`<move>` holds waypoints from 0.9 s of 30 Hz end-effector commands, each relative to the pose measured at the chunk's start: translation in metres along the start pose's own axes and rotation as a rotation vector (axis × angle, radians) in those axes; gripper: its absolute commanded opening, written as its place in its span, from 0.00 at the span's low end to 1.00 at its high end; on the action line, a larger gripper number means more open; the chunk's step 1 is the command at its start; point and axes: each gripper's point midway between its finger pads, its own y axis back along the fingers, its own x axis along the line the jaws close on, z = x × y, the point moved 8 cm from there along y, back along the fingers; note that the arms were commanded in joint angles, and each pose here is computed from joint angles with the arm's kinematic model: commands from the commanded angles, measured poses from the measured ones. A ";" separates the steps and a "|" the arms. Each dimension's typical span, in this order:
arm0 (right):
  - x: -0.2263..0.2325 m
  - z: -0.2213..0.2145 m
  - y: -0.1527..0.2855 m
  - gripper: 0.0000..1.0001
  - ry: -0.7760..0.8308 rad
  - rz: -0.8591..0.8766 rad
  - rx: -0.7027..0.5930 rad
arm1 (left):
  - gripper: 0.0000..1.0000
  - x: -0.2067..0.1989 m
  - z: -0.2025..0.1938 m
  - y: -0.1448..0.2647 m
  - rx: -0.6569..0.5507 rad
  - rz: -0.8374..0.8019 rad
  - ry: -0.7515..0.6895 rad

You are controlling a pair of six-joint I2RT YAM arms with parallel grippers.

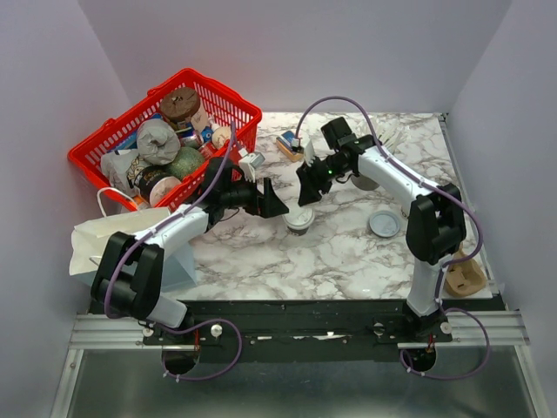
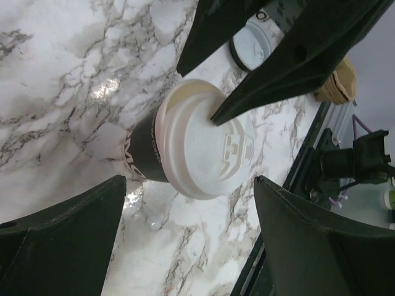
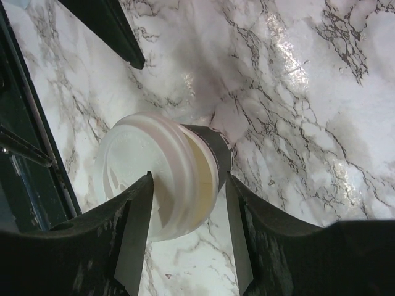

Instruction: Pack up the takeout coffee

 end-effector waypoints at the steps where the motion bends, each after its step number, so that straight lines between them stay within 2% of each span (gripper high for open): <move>1: -0.009 -0.001 0.000 0.57 -0.028 -0.019 0.018 | 0.91 0.002 -0.015 0.000 0.064 -0.054 -0.015; 11: -0.011 0.002 0.005 0.54 -0.062 -0.022 -0.006 | 0.89 0.009 -0.018 -0.013 0.078 -0.034 -0.010; 15: -0.009 -0.002 0.003 0.59 -0.085 -0.004 -0.003 | 0.86 0.011 -0.014 -0.019 0.091 -0.029 -0.014; 27: -0.003 -0.005 0.001 0.63 -0.143 0.028 -0.015 | 0.82 0.016 -0.016 -0.026 0.119 -0.029 0.004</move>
